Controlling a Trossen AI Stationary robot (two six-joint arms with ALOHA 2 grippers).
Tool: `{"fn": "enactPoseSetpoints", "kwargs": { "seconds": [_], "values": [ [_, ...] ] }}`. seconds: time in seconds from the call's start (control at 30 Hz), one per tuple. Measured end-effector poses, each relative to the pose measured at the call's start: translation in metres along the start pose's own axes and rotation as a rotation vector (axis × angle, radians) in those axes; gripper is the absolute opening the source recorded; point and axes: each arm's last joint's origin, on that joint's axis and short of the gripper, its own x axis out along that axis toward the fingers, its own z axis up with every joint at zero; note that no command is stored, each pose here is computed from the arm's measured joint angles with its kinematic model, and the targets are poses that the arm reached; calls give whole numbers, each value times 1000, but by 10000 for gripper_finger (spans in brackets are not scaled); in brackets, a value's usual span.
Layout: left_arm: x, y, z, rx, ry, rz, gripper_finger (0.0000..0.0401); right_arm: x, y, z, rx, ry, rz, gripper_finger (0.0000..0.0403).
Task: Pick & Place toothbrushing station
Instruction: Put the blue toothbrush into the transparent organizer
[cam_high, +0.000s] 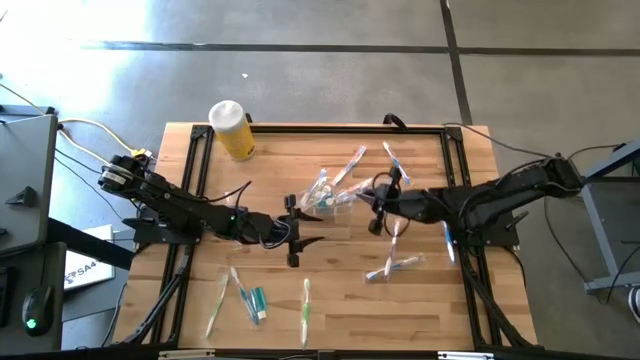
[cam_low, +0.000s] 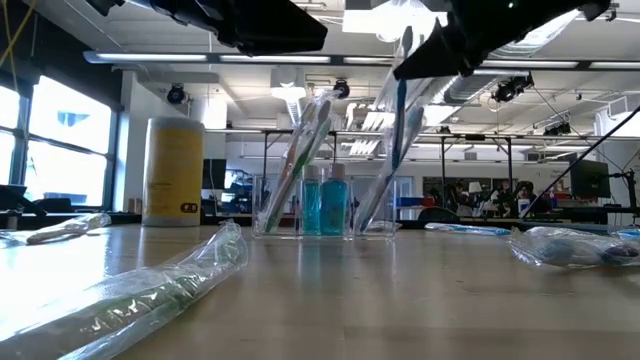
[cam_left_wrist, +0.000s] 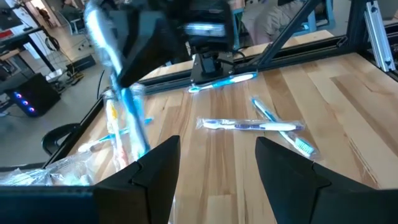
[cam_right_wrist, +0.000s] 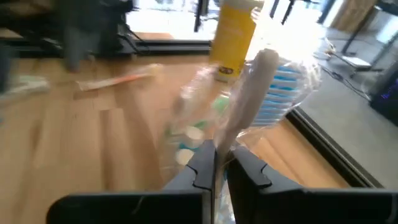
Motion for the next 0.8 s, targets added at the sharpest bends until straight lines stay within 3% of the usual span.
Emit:
{"fn": "enactPoseSetpoints", "kwargs": {
  "seconds": [0.37, 0.8],
  "values": [
    [0, 0, -1, 6, 14, -1, 205, 26, -26, -6, 41, 52, 30, 12],
    [0, 1, -5, 23, 55, 53, 205, 52, -24, -28, 179, 163, 20, 13]
  ]
}}
